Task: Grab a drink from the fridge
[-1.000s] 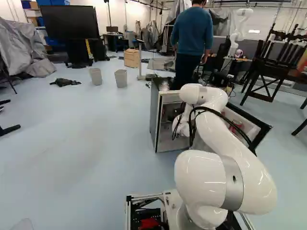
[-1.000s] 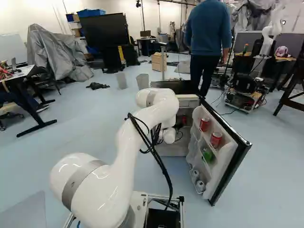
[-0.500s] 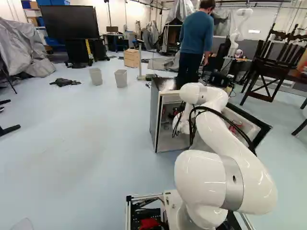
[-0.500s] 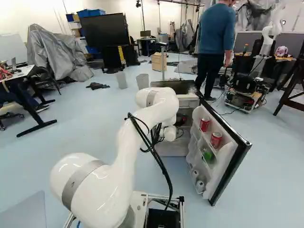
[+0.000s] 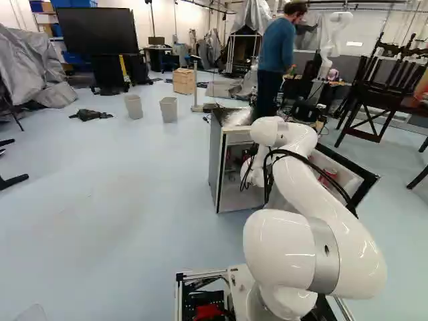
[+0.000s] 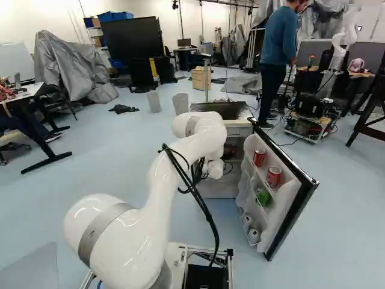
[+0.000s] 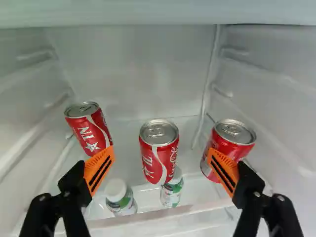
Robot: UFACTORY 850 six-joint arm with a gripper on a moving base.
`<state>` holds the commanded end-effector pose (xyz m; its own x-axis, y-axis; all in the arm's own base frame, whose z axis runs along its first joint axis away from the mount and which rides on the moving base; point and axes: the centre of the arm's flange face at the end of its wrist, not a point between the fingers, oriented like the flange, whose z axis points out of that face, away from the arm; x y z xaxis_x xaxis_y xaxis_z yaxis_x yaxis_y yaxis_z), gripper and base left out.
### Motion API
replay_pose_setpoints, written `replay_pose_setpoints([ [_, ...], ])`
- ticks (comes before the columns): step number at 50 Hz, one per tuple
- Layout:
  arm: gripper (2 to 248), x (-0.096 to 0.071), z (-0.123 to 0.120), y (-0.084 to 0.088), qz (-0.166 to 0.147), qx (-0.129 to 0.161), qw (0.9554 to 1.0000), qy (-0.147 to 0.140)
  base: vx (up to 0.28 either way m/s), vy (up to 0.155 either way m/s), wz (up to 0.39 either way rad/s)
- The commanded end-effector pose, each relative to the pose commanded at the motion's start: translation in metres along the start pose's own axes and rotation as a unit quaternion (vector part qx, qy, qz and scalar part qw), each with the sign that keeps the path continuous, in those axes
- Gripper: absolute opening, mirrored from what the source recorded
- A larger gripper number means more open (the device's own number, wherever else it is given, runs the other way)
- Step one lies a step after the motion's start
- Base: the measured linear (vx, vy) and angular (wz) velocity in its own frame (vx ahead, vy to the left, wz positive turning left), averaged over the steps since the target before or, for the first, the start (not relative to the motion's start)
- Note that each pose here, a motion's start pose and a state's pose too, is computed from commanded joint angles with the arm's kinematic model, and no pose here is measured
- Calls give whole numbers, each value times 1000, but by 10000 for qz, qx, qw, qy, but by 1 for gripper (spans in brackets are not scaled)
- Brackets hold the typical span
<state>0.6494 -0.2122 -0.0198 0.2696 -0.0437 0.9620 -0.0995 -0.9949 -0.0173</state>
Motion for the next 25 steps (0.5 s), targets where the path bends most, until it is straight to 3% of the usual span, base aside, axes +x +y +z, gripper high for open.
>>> replay_pose_setpoints([
  [7, 247, 0, 0, 0, 145, 0, 9999, 0, 0, 0, 0],
  [25, 247, -1, 6, 0, 158, 11, 9999, 59, 0, 0, 0],
])
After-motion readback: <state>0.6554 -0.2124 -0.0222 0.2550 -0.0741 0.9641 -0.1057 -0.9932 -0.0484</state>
